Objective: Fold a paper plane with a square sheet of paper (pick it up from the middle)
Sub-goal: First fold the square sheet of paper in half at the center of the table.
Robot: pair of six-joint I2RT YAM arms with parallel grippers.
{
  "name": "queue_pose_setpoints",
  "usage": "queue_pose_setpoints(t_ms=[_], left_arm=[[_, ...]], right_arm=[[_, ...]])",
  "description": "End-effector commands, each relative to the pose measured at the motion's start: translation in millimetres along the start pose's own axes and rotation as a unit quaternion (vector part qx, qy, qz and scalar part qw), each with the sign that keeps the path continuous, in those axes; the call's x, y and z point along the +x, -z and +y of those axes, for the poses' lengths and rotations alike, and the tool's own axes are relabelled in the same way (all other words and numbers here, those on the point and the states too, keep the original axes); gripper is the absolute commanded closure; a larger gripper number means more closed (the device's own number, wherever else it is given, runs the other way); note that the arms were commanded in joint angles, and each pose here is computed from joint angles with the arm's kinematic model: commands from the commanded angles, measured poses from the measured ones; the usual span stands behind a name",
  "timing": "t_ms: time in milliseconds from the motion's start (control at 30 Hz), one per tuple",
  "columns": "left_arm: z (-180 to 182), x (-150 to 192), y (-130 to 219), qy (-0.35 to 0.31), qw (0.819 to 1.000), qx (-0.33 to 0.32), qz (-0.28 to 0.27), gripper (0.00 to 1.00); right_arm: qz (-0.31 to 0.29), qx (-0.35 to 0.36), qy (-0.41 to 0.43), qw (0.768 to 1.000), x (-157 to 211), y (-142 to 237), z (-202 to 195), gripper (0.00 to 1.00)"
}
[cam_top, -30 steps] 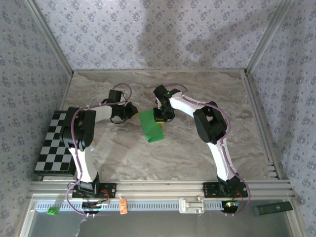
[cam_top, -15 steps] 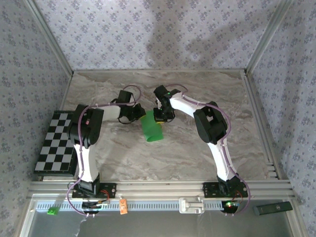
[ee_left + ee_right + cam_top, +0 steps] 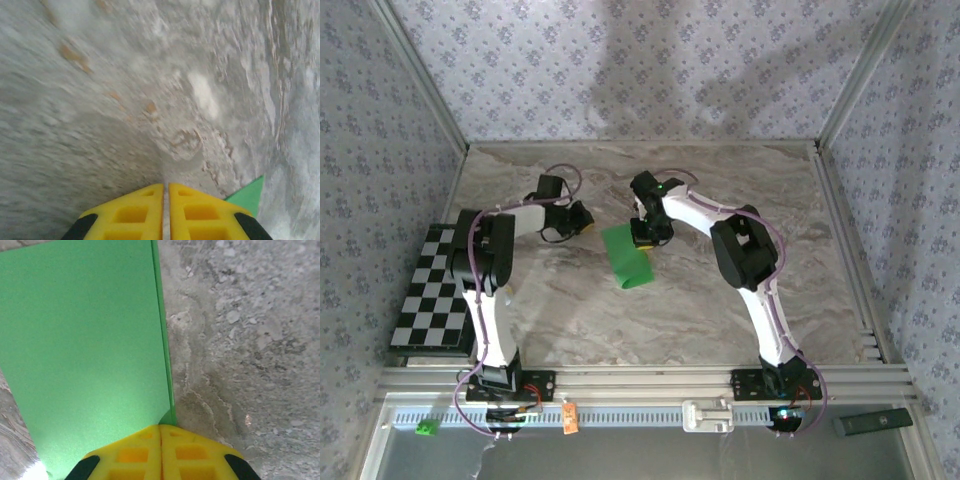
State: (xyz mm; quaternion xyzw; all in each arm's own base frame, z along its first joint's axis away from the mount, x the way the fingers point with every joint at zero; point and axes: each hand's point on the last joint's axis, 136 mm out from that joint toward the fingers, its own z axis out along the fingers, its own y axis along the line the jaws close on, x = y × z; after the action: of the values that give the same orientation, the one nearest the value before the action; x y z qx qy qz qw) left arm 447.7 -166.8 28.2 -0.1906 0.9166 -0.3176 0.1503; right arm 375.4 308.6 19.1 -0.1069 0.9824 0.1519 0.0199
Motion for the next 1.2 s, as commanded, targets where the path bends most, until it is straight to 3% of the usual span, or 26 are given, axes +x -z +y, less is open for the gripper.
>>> queue_pose_setpoints(t_ms=[0, 167, 333, 567, 933, 1167], left_arm=[[-26, 1, 23, -0.011, 1.0, 0.011, 0.0, 0.88], [-52, 43, 16, -0.041, 0.998, 0.014, 0.035, 0.88], [-46, 78, -6, -0.044, 0.996, 0.001, 0.075, 0.89], [-49, 93, -14, -0.019, 0.995, 0.029, 0.089, 0.89], [-67, 100, -14, -0.014, 0.993, 0.063, 0.094, 0.88], [-71, 141, -15, 0.004, 0.991, 0.065, 0.12, 0.88]], right_arm=[[0.094, 0.1, 0.017, 0.99, 36, -29, -54, 0.92], [0.092, 0.064, 0.047, 0.993, 24, -24, -40, 0.92], [0.091, 0.055, 0.068, 0.992, 14, -20, -37, 0.92], [0.063, 0.033, 0.053, 0.996, -8, -15, -43, 0.92], [0.051, 0.029, 0.008, 0.998, -6, -18, -44, 0.92], [0.05, 0.046, -0.026, 0.997, 0, -23, -52, 0.93]])
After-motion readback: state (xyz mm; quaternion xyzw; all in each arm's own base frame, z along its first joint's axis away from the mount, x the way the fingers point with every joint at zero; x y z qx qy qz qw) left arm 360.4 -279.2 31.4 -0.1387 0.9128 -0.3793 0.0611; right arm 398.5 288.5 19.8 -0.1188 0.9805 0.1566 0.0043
